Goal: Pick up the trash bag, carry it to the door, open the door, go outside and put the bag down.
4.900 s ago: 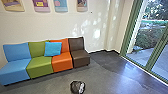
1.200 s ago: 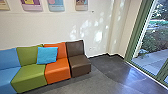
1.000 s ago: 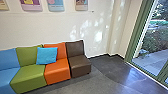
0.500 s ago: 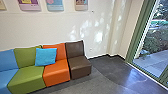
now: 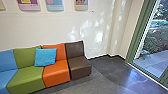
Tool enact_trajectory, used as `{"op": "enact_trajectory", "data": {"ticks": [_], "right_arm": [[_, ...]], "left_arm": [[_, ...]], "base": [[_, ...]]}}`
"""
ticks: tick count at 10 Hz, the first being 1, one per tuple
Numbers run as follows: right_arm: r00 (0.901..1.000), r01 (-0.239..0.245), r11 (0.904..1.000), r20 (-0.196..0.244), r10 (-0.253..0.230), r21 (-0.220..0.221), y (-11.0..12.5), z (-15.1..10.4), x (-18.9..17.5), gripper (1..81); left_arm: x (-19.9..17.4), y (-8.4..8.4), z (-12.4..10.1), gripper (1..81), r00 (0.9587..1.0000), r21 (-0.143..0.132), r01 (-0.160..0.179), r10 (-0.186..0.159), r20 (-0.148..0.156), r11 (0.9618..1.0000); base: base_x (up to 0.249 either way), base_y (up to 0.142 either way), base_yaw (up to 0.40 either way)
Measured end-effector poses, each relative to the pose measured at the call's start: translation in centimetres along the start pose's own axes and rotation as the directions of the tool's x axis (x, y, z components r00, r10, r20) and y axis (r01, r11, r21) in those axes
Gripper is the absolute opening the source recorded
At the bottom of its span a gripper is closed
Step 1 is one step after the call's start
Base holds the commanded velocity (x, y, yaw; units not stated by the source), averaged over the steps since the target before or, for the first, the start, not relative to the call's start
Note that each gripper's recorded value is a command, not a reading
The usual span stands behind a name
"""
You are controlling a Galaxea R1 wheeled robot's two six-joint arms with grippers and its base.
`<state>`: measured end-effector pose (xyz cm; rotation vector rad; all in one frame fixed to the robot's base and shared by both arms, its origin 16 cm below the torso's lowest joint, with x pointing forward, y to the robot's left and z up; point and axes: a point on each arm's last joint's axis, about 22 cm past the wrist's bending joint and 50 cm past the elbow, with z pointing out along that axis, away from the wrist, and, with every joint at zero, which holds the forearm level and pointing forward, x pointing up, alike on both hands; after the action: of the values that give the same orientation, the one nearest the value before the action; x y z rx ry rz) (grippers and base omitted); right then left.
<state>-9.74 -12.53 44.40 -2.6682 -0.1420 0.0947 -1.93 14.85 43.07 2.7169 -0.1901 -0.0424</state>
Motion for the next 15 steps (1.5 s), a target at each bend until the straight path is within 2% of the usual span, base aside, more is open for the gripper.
{"op": "enact_trajectory", "data": {"ticks": [3,6,10,12,15], "right_arm": [[1.0,0.0,1.0,0.0,0.0,0.0,0.0,0.0,0.0,81.1],[1.0,-0.001,0.9999,0.006,0.001,0.014,-0.2,-0.2,-0.2,81.1],[1.0,-0.003,0.9979,0.0,0.003,0.065,-1.0,-1.2,-0.1,81.1],[1.0,0.001,0.9972,-0.004,0.0,0.075,-0.2,-2.1,0.4,81.1],[0.9991,0.011,0.9934,-0.042,-0.007,0.114,-0.1,-3.7,3.1,81.1]], "left_arm": [[0.0,-0.3,-0.1,81.1,1.0,0.003,0.002,-0.002,0.0,1.0],[-0.2,-1.7,-0.6,81.1,1.0,0.02,0.006,-0.006,0.002,0.9998],[-0.3,-2.2,-1.4,81.1,1.0,-0.002,0.006,-0.006,0.001,1.0],[0.5,-3.1,-2.3,81.1,0.9999,-0.009,0.001,-0.001,-0.01,1.0],[2.9,-4.8,-3.1,81.1,0.9994,0.002,0.013,-0.013,-0.033,0.9999]], "base": [[0.0,0.0,0.0],[0.0,0.0,0.0],[0.0,0.0,0.0],[0.0,0.0,0.0],[0.0,0.0,0.0]]}}
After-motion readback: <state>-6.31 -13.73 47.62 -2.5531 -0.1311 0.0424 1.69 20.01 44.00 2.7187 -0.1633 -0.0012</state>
